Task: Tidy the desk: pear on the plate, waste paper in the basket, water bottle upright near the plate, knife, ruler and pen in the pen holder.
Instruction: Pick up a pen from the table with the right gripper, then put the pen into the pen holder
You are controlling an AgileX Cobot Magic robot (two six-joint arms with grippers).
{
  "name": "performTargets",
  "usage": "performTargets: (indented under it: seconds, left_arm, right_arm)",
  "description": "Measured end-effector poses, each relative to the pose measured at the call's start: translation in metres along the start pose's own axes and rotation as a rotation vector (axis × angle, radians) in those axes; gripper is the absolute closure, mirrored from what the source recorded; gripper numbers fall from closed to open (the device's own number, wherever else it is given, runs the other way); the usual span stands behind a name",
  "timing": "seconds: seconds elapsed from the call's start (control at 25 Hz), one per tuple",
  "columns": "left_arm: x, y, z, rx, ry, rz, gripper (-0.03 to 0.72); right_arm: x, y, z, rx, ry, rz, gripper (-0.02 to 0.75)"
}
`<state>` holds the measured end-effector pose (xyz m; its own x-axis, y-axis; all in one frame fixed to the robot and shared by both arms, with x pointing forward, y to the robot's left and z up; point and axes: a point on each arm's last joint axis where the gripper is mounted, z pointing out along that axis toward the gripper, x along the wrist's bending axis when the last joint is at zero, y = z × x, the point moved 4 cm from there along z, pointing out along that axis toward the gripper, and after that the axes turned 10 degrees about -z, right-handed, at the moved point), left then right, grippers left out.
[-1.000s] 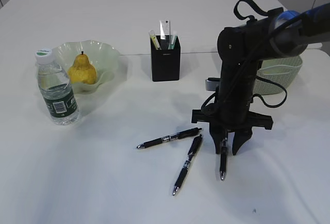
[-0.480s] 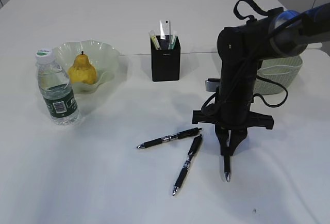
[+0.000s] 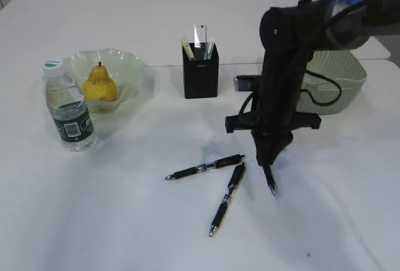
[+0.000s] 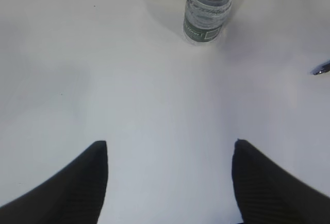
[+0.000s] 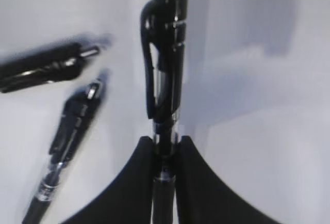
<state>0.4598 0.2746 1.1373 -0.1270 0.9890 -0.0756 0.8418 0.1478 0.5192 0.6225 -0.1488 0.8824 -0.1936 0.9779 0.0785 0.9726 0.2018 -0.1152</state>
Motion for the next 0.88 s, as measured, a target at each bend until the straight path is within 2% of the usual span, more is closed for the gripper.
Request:
performTargets:
  seconds: [0.4,0.88]
  left_arm:
    - [0.000,0.000,0.000,0.000,0.000,0.000,0.161]
    - [0.000,0.000,0.000,-0.001,0.002,0.001,0.161]
  right_arm:
    - [0.013,0.037,-0.061,-0.221,0.020,-0.244,0.652]
    - [0.024,0.079,-0.084,-0.583,0.018,-0.391,0.652]
